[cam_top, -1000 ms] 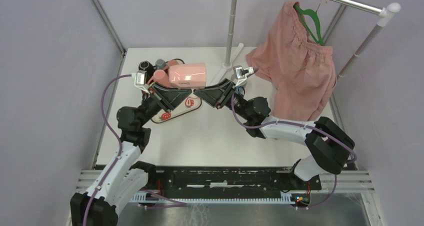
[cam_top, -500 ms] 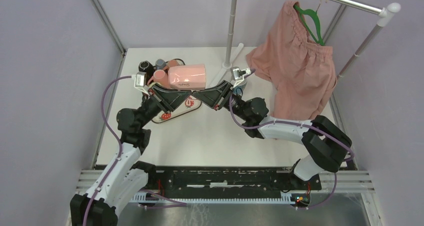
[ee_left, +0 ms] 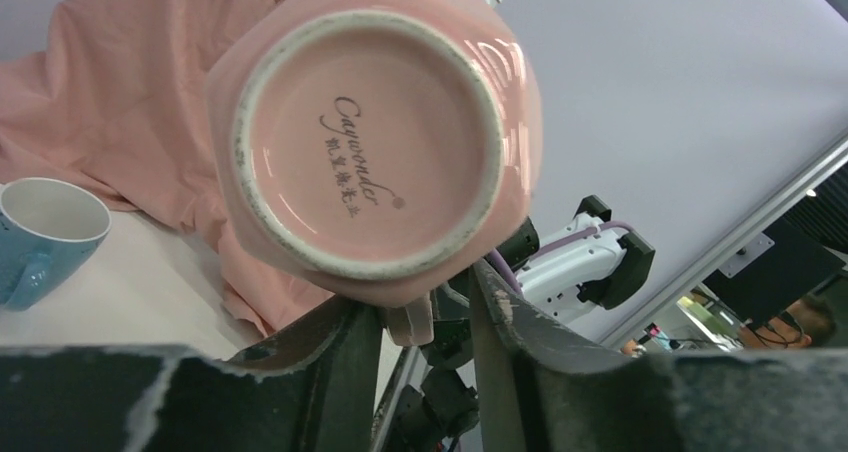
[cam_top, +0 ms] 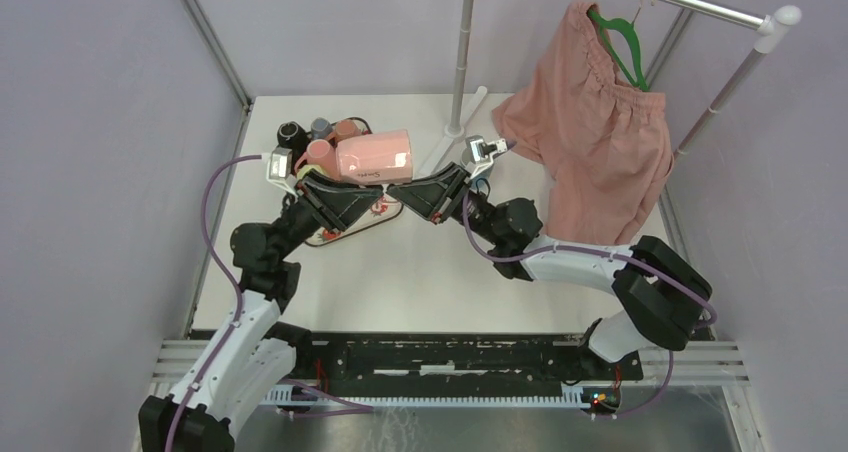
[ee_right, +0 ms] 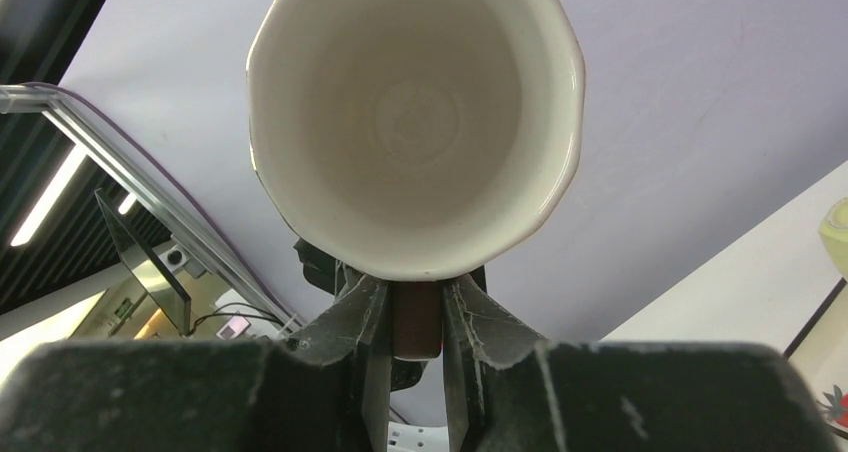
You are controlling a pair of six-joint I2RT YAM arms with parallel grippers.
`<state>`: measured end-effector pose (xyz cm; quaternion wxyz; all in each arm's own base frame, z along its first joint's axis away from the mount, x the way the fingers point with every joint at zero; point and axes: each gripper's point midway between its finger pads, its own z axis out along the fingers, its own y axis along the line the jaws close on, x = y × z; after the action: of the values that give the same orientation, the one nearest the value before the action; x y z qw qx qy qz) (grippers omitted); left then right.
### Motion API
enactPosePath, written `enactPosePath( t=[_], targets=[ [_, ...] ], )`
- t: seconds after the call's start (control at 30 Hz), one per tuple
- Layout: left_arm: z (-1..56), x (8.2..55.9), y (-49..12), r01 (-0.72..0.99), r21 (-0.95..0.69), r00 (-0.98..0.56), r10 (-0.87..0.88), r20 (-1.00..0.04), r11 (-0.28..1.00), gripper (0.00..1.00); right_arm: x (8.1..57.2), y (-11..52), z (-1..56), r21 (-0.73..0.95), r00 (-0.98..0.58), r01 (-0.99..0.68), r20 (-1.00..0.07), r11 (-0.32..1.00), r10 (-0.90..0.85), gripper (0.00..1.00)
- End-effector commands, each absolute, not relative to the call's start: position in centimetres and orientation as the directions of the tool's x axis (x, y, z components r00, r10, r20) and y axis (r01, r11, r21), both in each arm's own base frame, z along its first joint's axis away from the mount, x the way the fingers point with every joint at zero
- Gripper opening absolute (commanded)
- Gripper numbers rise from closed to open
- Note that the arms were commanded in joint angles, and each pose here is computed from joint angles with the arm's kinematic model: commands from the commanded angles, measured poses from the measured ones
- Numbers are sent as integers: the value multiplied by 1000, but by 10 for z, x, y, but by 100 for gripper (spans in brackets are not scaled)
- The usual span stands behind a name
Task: Turn the mug right side up
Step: Turn over the cup on the tray, then place the cup at the center of the board.
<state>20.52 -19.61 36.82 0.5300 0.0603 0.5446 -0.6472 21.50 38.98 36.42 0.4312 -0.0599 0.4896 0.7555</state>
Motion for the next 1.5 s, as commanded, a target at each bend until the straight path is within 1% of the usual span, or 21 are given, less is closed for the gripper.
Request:
enactPosePath(
  t=[0.0, 0.23, 0.33, 0.47, 0.63, 0.8, 0.97, 1.07, 1.33, 1.47],
  targets=[
    [394, 186, -196, 830, -543, -364, -614, -700, 126, 47, 203, 356, 413, 581, -523, -791, -477, -192, 706, 0],
    [383, 188, -198, 815, -561, -383, -590, -711, 147, 59, 200, 344, 417, 569, -493, -804, -472, -176, 731, 0],
    [373, 190, -199, 799, -576, -396, -570, -720, 173, 63, 202, 337, 416, 571, -460, -811, -484, -130, 744, 0],
    [358, 192, -200, 777, -587, -409, -527, -745, 227, 67, 206, 326, 410, 573, -388, -819, -528, -20, 756, 0],
    [332, 192, -196, 739, -594, -422, -468, -776, 318, 69, 212, 309, 399, 583, -311, -805, -574, 112, 757, 0],
    [304, 195, -188, 685, -584, -429, -405, -807, 436, 70, 223, 297, 378, 575, -239, -764, -674, 294, 699, 0],
    [275, 208, -172, 575, -573, -445, -364, -818, 584, 72, 235, 273, 343, 538, -180, -665, -789, 518, 588, 0],
    [261, 215, -164, 523, -564, -456, -350, -818, 639, 74, 238, 252, 319, 497, -165, -596, -845, 631, 509, 0],
    [252, 229, -140, 403, -505, -424, -333, -842, 763, 81, 246, 199, 271, 392, -164, -412, -920, 822, 356, 0],
    [251, 231, -137, 407, -467, -417, -296, -860, 785, 81, 255, 179, 250, 321, -194, -320, -943, 891, 270, 0]
  ],
)
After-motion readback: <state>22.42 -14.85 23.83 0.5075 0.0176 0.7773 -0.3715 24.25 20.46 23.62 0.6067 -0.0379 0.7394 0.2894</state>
